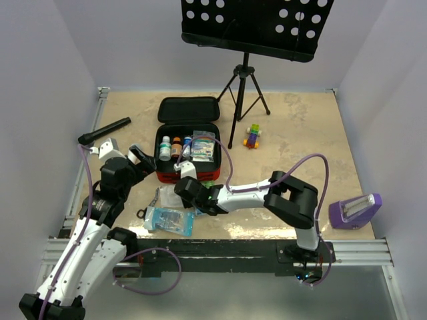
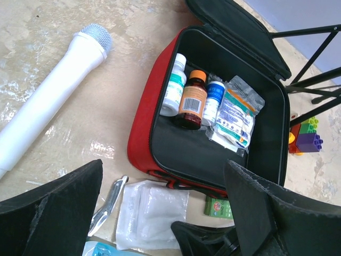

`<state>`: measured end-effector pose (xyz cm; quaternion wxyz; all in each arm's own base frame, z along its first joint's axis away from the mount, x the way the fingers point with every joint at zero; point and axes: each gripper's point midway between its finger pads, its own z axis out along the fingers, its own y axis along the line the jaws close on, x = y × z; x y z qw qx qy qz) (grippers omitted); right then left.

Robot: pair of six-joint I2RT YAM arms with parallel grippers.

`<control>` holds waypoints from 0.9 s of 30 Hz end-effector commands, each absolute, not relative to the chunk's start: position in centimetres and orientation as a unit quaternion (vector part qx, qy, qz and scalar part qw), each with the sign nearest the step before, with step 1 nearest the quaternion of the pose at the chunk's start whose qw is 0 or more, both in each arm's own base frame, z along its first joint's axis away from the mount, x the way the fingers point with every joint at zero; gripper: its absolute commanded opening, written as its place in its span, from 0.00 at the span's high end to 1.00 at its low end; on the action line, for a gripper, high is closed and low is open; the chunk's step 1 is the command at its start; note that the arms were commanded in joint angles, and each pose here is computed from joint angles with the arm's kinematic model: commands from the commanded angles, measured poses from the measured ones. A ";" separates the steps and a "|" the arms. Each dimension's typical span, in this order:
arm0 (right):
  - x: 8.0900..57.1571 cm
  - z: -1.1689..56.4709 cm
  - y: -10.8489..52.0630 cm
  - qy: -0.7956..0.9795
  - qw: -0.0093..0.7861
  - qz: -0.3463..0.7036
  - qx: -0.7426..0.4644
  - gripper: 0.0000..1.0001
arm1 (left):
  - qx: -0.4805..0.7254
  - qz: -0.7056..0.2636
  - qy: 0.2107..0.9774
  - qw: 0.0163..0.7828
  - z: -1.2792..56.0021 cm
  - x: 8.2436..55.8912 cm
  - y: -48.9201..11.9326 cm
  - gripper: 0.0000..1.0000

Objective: Organize the medicine kit
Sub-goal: Pick up the medical item at the center of the board, then place the medical item at the medicine box.

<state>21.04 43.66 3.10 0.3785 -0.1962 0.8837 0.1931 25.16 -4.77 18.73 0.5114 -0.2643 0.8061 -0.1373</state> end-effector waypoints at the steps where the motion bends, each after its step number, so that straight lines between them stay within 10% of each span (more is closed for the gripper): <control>1: 20.5 6.6 43.0 0.875 0.398 0.213 -0.176 1.00 | -0.259 -0.145 0.798 0.525 19.7 25.5 -4.9 0.01; 14: 19.6 23.2 40.4 0.810 0.480 0.295 -0.160 1.00 | -0.257 -0.141 0.790 0.538 21.0 25.9 -4.6 0.00; 27: 35.3 19.2 35.2 0.828 0.527 0.157 -0.106 1.00 | -0.243 -0.149 0.796 0.534 20.7 26.2 -5.3 0.01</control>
